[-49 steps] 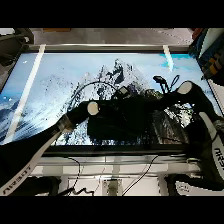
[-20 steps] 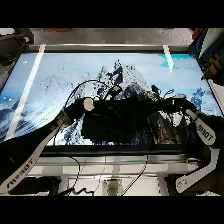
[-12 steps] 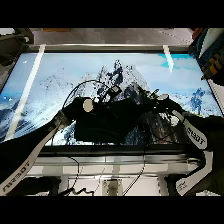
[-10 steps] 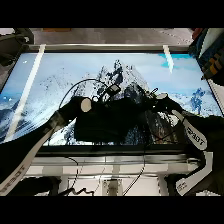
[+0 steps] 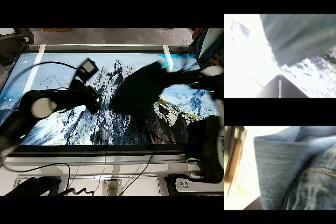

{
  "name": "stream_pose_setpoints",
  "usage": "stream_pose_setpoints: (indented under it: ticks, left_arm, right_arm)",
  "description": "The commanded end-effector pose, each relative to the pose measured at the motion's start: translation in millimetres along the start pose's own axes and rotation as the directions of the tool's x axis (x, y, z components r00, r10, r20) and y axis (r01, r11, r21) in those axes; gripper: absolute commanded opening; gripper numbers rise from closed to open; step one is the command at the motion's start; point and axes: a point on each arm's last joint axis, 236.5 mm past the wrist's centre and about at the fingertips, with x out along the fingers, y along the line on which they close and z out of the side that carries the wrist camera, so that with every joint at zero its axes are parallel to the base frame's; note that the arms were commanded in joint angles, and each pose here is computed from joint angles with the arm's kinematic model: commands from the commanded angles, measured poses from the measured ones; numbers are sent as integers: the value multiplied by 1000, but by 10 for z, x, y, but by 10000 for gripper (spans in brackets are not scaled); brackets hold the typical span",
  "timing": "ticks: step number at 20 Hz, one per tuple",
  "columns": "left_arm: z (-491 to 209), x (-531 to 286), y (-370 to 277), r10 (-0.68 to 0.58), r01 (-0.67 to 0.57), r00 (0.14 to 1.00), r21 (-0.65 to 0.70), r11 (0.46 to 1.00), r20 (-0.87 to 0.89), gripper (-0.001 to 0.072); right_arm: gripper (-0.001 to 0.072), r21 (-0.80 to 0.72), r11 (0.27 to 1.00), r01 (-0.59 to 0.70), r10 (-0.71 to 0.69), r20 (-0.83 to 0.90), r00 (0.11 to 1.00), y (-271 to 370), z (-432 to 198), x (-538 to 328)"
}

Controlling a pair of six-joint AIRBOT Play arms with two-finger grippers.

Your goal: Fold the clothes and pants, and hang the long-sleeved shirts on hangers.

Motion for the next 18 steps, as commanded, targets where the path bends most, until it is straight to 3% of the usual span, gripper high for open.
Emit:
stream_pose_setpoints:
  ticks: [1, 4, 6, 9, 11, 13, 16, 17, 18]
  left_arm:
    - [267, -469, 57, 51, -54, 993, 20, 998, 103, 25]
    - [323, -579, 53, 59, -63, 990, 24, 998, 127, 25]
    - [318, -571, 53, 59, -62, 990, 24, 998, 125, 25]
    - [318, -571, 52, 58, -62, 990, 23, 998, 125, 25]
    - [318, -571, 51, 58, -61, 990, 24, 998, 125, 26]
    - [319, -571, 49, 58, -61, 990, 24, 998, 125, 26]
    - [320, -571, 50, 58, -61, 990, 24, 998, 125, 26]
    - [319, -569, 50, 58, -61, 990, 24, 998, 125, 26]
    - [320, -571, 50, 58, -61, 990, 24, 998, 125, 26]
  right_arm:
    - [23, 60, 973, 223, -231, 209, 950, 106, 319, -1244]
    - [23, 125, 885, 448, -464, 306, 831, -24, 248, -2216]
    - [23, 233, 769, 596, -640, 278, 717, -275, -10, -2810]
    - [23, 551, 505, 664, -824, 81, 560, -688, -729, -3544]
    - [23, 667, 261, 698, -913, -63, 403, -897, -1214, -4098]
    - [24, 719, 101, 688, -948, -141, 286, -936, -1504, -4466]
    - [25, 741, 95, 664, -946, -140, 292, -969, -1543, -4525]
    - [68, 742, 89, 664, -947, -143, 287, -992, -1545, -4544]
    - [282, 743, 83, 664, -953, -135, 270, -1011, -1525, -4586]
